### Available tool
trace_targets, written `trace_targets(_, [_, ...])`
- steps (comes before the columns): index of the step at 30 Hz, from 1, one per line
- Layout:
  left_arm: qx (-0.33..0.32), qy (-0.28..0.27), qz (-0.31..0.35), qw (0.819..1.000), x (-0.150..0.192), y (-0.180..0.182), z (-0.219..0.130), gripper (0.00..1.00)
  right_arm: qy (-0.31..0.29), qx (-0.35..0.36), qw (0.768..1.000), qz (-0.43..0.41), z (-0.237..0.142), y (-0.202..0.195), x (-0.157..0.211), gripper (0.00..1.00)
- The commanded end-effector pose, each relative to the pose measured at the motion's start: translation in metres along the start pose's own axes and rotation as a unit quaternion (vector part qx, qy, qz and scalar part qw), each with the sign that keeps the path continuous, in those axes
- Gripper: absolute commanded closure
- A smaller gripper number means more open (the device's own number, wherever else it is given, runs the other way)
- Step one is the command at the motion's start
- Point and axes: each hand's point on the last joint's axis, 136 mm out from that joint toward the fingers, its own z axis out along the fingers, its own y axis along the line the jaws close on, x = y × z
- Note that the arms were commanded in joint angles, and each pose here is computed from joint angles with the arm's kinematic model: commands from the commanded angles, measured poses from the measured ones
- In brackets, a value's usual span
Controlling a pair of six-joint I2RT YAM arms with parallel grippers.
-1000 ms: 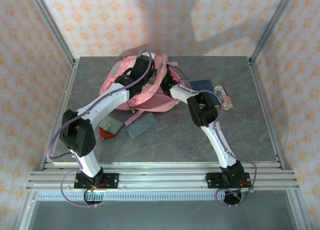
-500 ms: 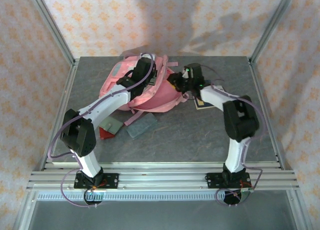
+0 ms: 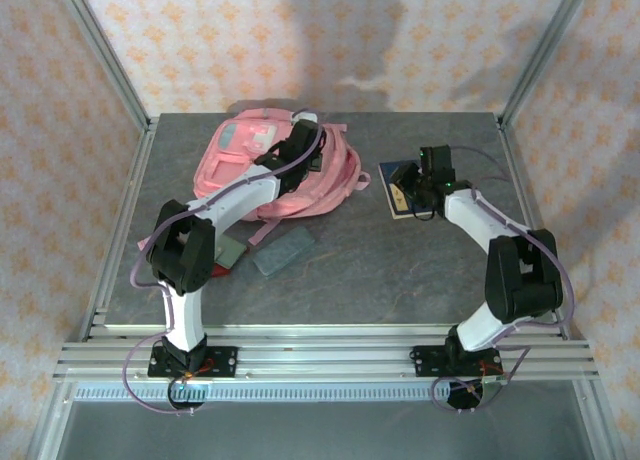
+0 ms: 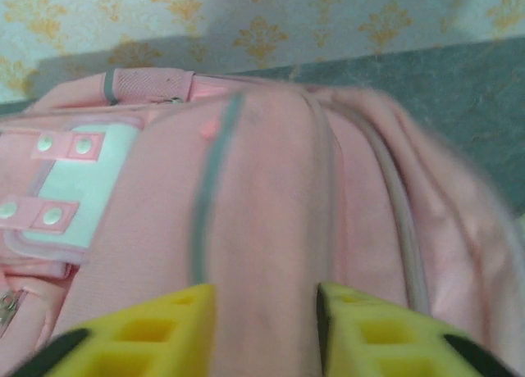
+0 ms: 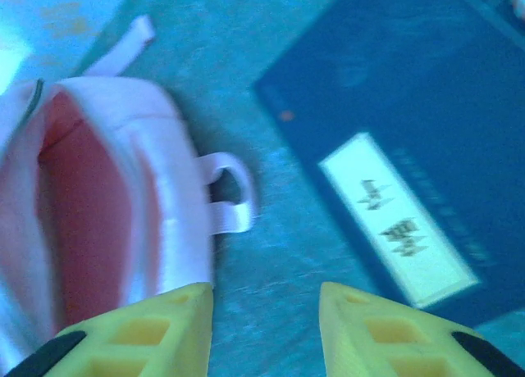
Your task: Pack the student bag
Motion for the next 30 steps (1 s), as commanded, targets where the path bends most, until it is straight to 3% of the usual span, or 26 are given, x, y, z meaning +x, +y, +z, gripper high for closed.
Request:
trace_targets(1, [0.014, -0.039, -0.038, 0.998, -0.029, -0.005, -0.026, 0.5, -0.006, 0.067, 0.998, -0.013, 0.016, -0.03, 0.0, 0.62])
trace_targets(4, [0.049, -0.046, -0.06, 0.996, -0.023, -0.009, -0.047, 0.45, -0.002, 0.09, 0.996, -0.016, 0.032, -0.043, 0.002, 0.62])
trace_targets(11, [0.115, -0.035, -0.118, 0.986, 0.021, -0.008, -0.088, 0.44, 0.049, 0.109, 0.993, -0.007, 0.057, -0.063, 0.031, 0.65])
trace_targets(17, [0.167, -0.016, -0.155, 0.974, 0.062, -0.018, -0.112, 0.44, 0.099, 0.102, 0.989, -0.026, 0.036, -0.068, 0.093, 0.65])
trace_targets(23, [0.195, 0.026, -0.15, 0.969, 0.108, -0.042, -0.12, 0.44, 0.13, 0.075, 0.989, -0.003, 0.0, -0.08, 0.156, 0.65])
trace_targets(30, [0.234, 0.073, -0.177, 0.953, 0.152, -0.08, -0.122, 0.44, 0.16, -0.024, 0.987, 0.017, -0.041, -0.05, 0.2, 0.64])
